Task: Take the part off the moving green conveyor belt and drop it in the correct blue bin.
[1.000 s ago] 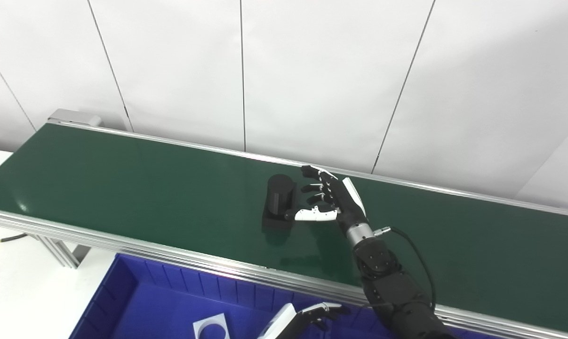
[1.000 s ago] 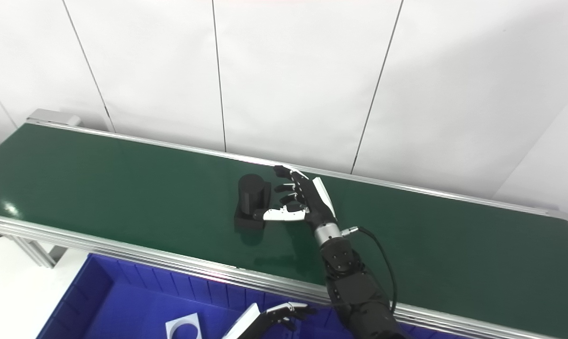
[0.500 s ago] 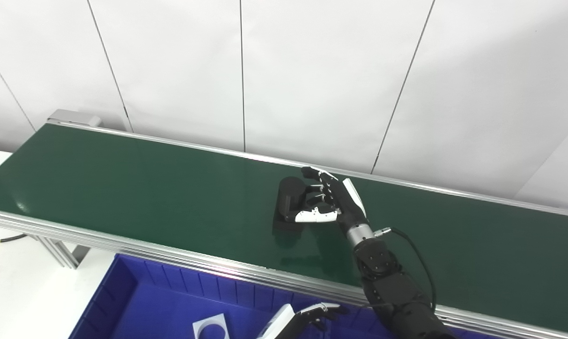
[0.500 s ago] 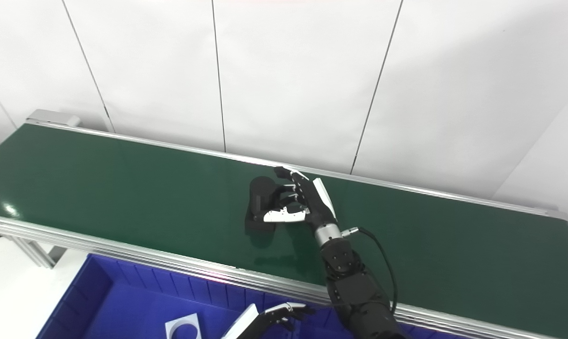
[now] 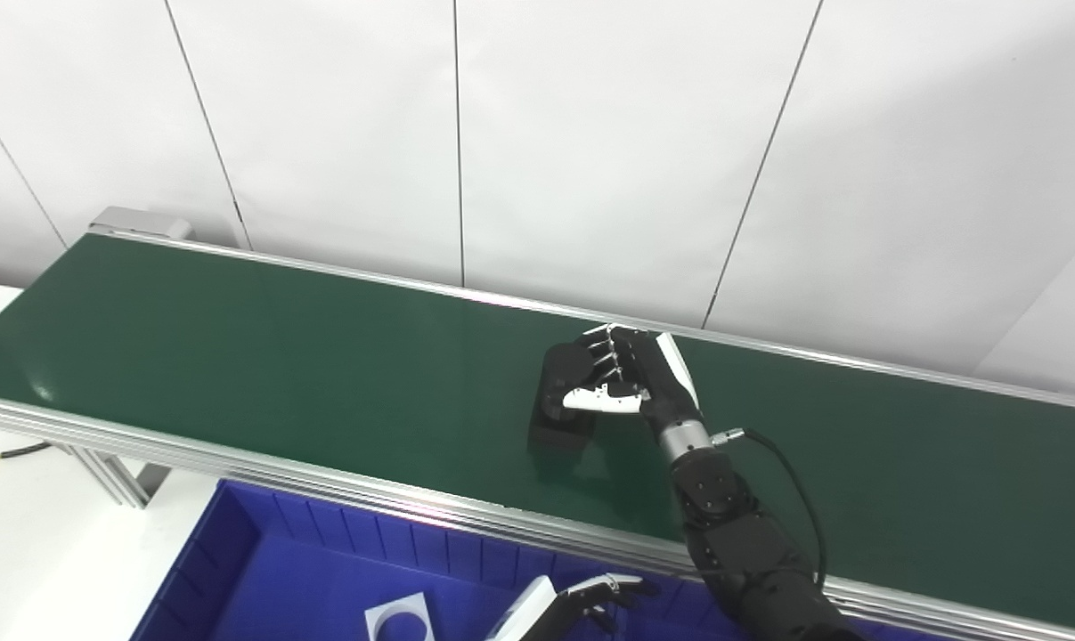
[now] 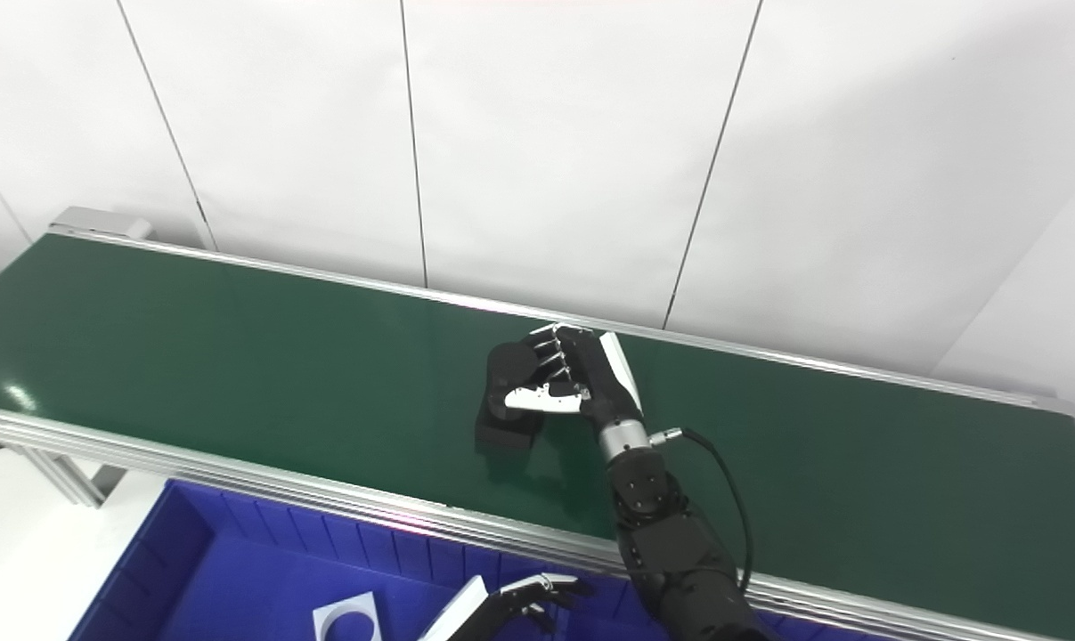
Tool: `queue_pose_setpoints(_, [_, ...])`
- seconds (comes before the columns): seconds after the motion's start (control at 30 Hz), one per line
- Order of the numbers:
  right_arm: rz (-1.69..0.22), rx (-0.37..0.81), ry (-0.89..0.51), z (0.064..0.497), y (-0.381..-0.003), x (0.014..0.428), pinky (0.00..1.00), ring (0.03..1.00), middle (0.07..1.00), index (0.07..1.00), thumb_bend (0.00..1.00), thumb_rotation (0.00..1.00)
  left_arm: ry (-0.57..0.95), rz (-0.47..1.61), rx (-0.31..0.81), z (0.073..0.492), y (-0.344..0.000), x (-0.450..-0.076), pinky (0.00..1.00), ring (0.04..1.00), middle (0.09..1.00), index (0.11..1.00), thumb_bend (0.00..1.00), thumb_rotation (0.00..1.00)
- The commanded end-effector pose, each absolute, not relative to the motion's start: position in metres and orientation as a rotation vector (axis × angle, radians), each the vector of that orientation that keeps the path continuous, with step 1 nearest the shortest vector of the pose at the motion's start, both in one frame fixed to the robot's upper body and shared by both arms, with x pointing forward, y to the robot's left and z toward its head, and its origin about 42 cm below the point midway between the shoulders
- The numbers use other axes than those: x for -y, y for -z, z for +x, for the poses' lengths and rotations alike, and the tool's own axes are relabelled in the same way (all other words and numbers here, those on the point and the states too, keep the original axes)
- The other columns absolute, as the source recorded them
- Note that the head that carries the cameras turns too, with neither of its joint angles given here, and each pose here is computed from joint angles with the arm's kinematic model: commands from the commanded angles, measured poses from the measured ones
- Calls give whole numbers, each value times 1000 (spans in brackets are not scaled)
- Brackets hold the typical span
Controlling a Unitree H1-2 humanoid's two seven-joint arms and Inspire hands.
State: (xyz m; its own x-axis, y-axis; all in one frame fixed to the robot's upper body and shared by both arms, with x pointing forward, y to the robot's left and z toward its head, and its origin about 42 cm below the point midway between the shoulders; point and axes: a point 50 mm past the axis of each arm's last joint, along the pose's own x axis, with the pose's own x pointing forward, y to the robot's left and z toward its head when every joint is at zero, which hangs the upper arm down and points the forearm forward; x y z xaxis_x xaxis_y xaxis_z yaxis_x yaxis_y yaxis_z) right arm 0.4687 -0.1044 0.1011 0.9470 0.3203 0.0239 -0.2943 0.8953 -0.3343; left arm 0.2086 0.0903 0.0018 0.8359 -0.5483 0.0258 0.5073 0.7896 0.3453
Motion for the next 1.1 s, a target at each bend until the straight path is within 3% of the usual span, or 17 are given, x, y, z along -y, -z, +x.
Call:
queue_pose_setpoints(0.0, [-329,188,-322,483,-131,94,329,389,455,501,529,0,568,298,188,211,-13,-88,638,775,831,793,1000,136])
queue_pose_setpoints(0.37, [-371,224,-324,482,-134,99,327,384,449,506,526,0,562,297,189,212,-14,-90,630,775,835,799,1000,120])
queue_pose_setpoints(0.6, [-355,332,-330,471,-149,108,309,375,450,507,527,0,562,293,193,212,-16,-90,651,780,836,797,1000,121])
queue_pose_setpoints(0.9, [-328,470,-299,428,-189,147,328,379,447,497,529,0,561,288,196,216,-18,-90,679,783,834,794,1000,118])
queue_pose_setpoints(1.07, [-279,485,-281,398,-199,176,306,368,447,503,528,0,563,287,197,219,-19,-92,683,785,834,792,1000,107])
